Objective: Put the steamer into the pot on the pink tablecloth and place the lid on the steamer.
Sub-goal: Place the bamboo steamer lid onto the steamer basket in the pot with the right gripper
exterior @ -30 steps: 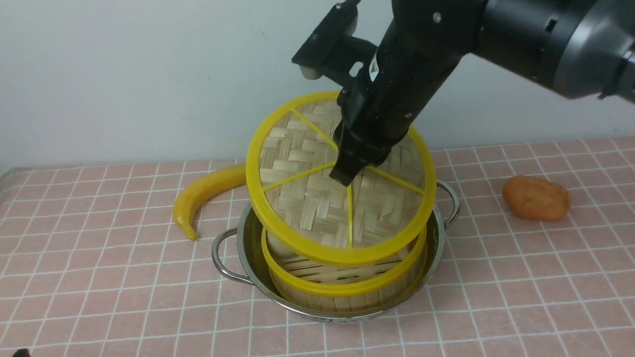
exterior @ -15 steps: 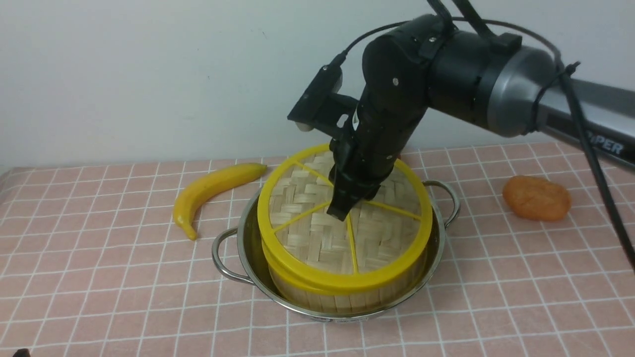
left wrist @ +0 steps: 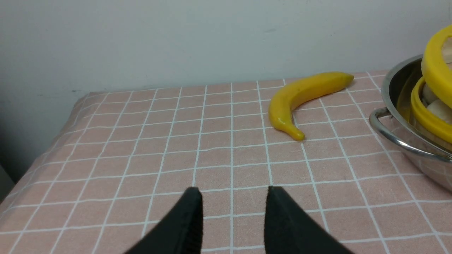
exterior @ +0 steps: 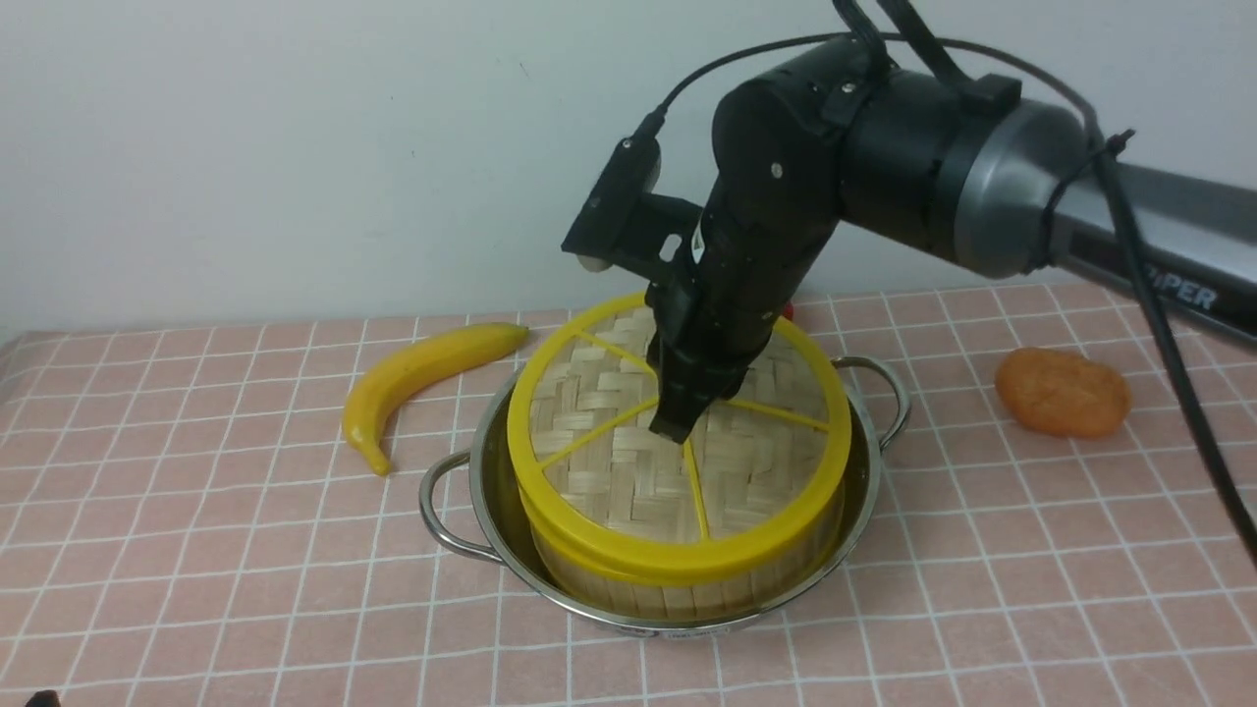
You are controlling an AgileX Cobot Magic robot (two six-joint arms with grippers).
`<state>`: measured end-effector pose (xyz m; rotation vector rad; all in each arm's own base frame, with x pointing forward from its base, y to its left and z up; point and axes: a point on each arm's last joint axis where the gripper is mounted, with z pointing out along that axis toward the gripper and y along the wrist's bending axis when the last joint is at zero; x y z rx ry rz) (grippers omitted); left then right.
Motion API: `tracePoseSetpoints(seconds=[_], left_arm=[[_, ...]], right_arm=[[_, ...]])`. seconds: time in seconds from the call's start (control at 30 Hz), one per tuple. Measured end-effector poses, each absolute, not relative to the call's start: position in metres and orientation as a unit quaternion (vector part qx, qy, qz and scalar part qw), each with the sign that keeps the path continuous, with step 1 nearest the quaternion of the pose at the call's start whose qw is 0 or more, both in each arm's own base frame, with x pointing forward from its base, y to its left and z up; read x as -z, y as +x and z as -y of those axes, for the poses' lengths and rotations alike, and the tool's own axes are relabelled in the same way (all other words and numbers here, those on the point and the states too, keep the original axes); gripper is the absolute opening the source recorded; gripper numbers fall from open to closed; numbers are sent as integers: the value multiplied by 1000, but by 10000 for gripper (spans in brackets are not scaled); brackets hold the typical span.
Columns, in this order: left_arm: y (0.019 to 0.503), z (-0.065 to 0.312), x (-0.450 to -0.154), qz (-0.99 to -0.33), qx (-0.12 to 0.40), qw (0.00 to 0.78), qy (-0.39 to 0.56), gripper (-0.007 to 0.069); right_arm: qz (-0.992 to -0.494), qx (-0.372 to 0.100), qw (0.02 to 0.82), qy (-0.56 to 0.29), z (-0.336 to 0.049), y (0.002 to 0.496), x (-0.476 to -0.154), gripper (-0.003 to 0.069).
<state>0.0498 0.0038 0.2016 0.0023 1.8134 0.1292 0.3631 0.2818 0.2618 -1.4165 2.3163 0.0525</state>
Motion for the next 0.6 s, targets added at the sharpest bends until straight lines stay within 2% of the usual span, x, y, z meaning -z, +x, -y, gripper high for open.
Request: tracePoseSetpoints(seconds=[0.23, 0.6], left_arm=[[50, -4, -202, -787, -56, 615, 1, 243], [50, -4, -202, -787, -56, 615, 1, 243]], right_arm=[[-823, -15, 209, -528, -287, 369, -245, 148], [-806, -6, 220, -549, -288, 372, -245, 148]])
